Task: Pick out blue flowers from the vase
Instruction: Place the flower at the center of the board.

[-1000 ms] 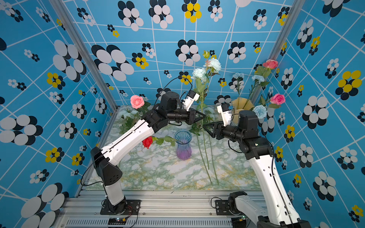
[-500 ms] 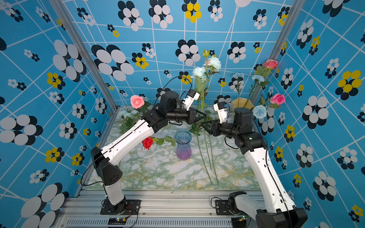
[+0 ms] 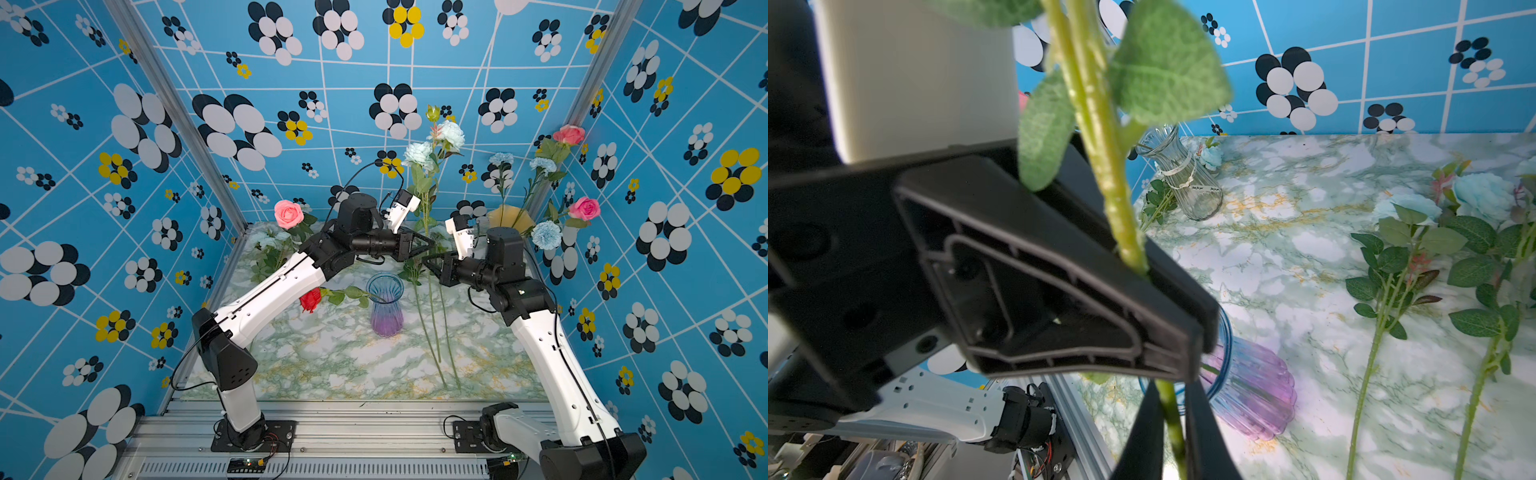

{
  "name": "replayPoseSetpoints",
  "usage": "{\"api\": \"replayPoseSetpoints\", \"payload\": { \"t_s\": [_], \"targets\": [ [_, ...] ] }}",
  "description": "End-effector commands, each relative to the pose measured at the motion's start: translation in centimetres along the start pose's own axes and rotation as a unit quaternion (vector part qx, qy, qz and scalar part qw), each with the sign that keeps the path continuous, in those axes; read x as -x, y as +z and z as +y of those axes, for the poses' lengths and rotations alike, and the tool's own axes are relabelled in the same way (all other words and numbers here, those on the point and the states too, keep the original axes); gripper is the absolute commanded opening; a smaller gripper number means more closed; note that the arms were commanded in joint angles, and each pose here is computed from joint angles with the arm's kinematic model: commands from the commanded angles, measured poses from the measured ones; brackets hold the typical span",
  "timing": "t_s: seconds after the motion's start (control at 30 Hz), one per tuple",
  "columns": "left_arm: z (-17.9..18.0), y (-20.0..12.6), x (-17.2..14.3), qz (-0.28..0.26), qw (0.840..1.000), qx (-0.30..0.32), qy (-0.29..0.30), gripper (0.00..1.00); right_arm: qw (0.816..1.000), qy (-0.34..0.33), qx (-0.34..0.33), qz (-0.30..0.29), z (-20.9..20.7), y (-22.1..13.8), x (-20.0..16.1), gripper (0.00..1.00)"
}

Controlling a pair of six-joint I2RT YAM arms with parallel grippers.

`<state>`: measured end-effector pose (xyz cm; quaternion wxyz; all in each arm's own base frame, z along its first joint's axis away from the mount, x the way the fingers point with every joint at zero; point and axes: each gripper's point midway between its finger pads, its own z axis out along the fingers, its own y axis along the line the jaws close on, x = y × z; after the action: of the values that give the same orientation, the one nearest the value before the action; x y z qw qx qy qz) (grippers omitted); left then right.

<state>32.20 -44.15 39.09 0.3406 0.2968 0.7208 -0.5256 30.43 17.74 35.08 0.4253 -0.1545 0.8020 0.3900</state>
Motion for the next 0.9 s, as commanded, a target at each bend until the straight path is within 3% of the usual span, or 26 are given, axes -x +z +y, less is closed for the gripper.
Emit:
{"api": "replayPoseSetpoints", "payload": {
  "t_s": [0.0, 0.27, 0.37, 0.6, 0.87],
  "targets": [
    [-1.4, -0.6, 0.2, -0.003, 1.0, -0.018, 0.014, 0.03, 0.999, 0.009, -0.049, -0.02, -1.6, -0.4, 0.6, 0.04],
    [-3.1, -2.8, 1.0, -0.016, 0.999, -0.006, 0.045, 0.76, 0.989, 0.002, -0.148, -0.005, -4.2, -2.1, -0.1, 0.0],
    [-4.3, -4.4, 1.4, -0.029, 0.997, 0.014, 0.075, 0.89, 0.98, -0.008, -0.2, 0.013, -5.6, -3.1, -0.6, 0.0],
    [-6.4, -10.2, 1.6, -0.057, 0.979, 0.109, 0.16, 0.94, 0.951, -0.016, -0.301, 0.068, -8.9, -4.9, -2.3, 0.0],
    [-6.1, -19.6, 0.0, -0.119, 0.944, 0.228, 0.204, 0.97, 0.921, -0.005, -0.357, 0.156, -12.5, -4.1, -5.3, 0.0]
  ]
}}
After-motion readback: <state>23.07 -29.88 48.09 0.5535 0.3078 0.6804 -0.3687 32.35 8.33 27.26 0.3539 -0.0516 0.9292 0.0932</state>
